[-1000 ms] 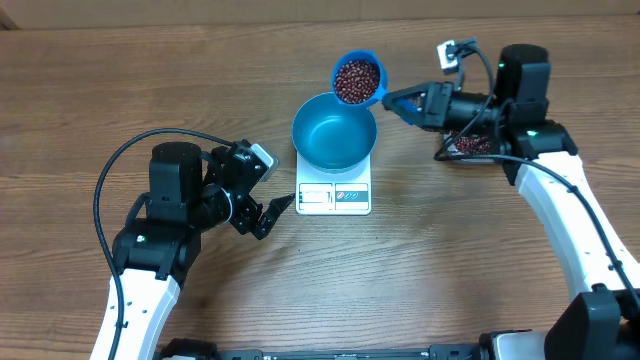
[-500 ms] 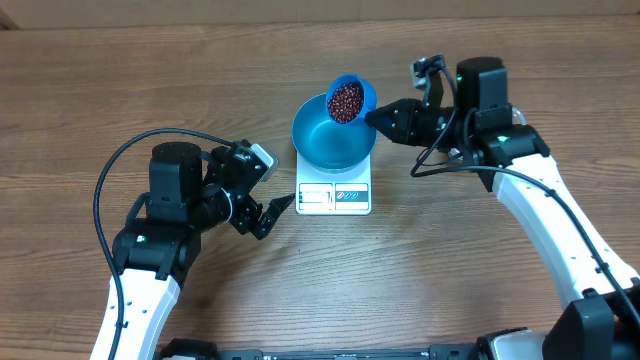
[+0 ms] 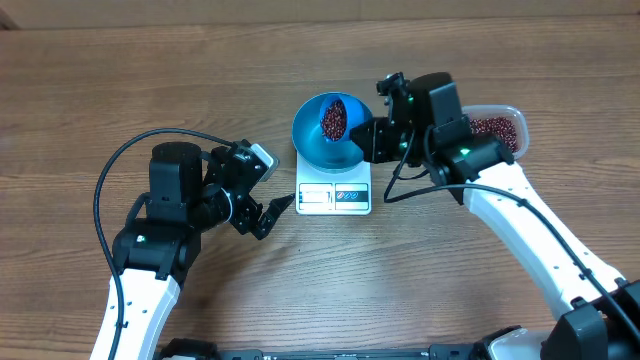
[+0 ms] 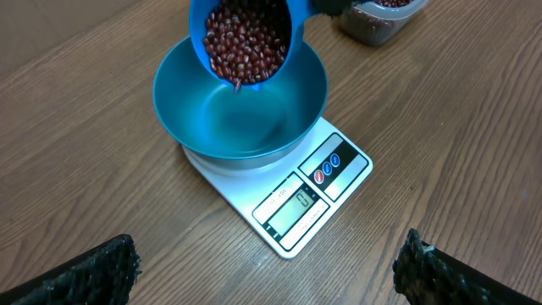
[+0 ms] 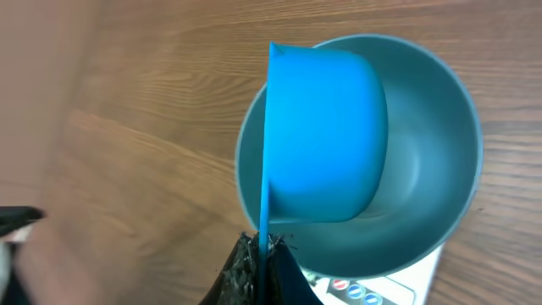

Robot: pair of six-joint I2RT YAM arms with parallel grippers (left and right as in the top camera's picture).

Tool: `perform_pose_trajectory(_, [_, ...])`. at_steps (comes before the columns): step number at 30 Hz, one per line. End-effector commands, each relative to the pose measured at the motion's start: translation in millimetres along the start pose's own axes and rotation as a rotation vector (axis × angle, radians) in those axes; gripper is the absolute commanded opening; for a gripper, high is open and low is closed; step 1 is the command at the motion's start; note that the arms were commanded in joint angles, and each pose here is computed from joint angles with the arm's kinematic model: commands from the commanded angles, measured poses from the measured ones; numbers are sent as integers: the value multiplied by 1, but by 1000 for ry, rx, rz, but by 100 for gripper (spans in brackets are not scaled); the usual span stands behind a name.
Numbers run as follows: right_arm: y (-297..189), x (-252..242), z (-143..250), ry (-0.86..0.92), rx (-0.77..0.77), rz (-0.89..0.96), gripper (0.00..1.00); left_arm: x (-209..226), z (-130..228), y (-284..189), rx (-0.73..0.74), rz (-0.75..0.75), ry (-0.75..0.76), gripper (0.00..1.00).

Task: Scoop item into bowl and weigh 150g on scale
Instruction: 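Tip the scoop to pour red beans into the teal bowl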

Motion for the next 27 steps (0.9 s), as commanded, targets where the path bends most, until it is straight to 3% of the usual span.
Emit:
perform_pose_trajectory(1, [-7, 10, -4, -92, -86, 62, 4, 1, 2, -1, 0, -5, 14, 100])
perform_pose_trajectory(27, [-3, 16, 0, -313, -101, 111, 4, 1, 2, -1, 0, -5, 14, 99])
Point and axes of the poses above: each gripper's point midway between its finger pads, its own y axis out along the fingers, its own x axis along the line the jaws close on, z = x × y, the point moved 10 cm from there along -y, back along the fingers, and after that the axes turned 13 degrees about y, right-handed, at the moved point
